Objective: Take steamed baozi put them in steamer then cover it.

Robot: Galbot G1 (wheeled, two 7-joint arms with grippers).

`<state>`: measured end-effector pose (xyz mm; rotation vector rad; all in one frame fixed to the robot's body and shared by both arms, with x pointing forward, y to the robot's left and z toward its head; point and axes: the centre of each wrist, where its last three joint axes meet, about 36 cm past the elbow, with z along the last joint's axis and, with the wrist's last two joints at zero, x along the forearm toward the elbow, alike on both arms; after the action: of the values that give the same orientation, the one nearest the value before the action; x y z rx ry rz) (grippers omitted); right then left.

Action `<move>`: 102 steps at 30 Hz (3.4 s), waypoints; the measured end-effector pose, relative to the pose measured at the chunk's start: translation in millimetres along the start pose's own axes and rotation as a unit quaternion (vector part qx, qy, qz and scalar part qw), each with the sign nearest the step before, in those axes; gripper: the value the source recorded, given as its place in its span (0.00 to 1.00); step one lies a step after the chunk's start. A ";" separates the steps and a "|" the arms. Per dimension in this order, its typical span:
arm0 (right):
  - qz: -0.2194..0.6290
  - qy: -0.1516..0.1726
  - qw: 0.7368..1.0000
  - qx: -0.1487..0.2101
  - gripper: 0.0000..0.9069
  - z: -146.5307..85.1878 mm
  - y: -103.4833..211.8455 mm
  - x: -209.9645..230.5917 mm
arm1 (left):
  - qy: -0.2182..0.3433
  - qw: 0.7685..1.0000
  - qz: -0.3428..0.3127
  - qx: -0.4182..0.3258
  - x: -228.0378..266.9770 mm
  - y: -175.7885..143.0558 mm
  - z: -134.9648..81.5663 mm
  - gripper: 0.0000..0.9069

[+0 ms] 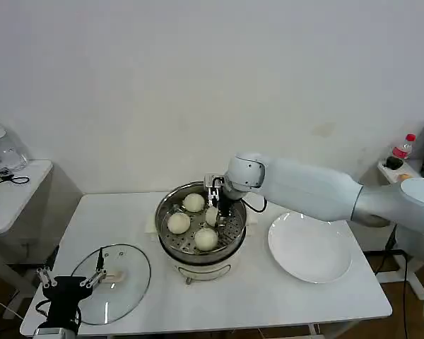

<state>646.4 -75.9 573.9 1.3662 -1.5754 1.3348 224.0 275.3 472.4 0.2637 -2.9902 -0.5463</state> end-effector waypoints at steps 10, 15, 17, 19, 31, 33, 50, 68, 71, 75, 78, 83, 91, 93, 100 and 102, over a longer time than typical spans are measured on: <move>0.031 -0.026 0.999 -0.007 1.00 8.7 -5.4 31.2 | -0.001 1.000 0.001 0.003 -2.0 -1.5 0.8 1.00; 0.061 -0.060 0.996 -0.020 1.00 26.2 1.7 57.6 | -0.001 1.000 0.003 0.005 -4.0 -3.0 1.9 1.00; 0.084 -0.077 0.993 -0.026 1.00 35.8 8.3 67.2 | -0.002 1.000 0.003 0.005 -5.4 -3.3 2.8 1.00; 0.116 -0.097 0.988 -0.033 1.00 47.9 17.8 74.0 | -0.003 1.000 0.005 0.005 -7.0 -3.8 3.3 1.00; 0.350 -0.291 0.884 -0.105 1.00 115.1 107.3 60.4 | 0.002 1.000 0.013 -0.012 -14.8 -7.1 17.1 1.00; 0.385 -0.326 0.855 -0.123 1.00 123.7 124.7 52.3 | 0.003 1.000 0.011 -0.025 -16.4 -6.7 21.9 1.00; 0.542 -0.311 0.687 -0.371 1.00 273.3 334.8 -2.7 | 0.000 0.935 0.017 -0.355 -1.3 0.1 105.3 1.00; 0.574 -0.243 0.658 -0.423 1.00 304.4 422.5 -3.4 | -0.027 0.826 0.083 -0.556 -25.5 3.7 162.2 1.00; 0.575 -0.238 0.657 -0.426 1.00 304.3 429.4 -4.3 | -0.024 0.816 0.088 -0.571 -33.6 7.7 168.9 1.00; 0.578 -0.233 0.655 -0.427 1.00 305.1 435.7 -3.0 | -0.020 0.805 0.094 -0.585 -46.0 12.2 177.3 1.00; 0.580 -0.230 0.655 -0.427 1.00 305.6 439.7 -2.0 | -0.019 0.799 0.096 -0.593 -54.3 13.7 183.1 1.00; 0.580 -0.226 0.656 -0.427 1.00 302.1 445.8 -1.6 | -0.015 0.793 0.098 -0.600 -65.4 13.2 189.7 1.00; 0.581 -0.220 0.657 -0.427 1.00 299.7 454.8 -3.4 | -0.018 0.784 0.096 -0.613 -84.2 15.3 189.5 1.00; 0.582 -0.219 0.657 -0.427 1.00 299.3 456.3 -4.0 | -0.018 0.783 0.096 -0.614 -87.8 15.5 189.5 1.00; 0.584 -0.218 0.655 -0.427 1.00 298.2 459.7 -5.4 | -0.016 0.779 0.100 -0.619 -98.8 14.2 192.0 1.00; 0.584 -0.217 0.656 -0.427 1.00 298.4 460.6 -5.3 | -0.016 0.779 0.100 -0.619 -101.4 13.5 192.3 1.00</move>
<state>246.8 -388.0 363.9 -0.1190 -3.0836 0.4856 298.5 372.3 292.2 -0.1836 -1.9641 -2.2069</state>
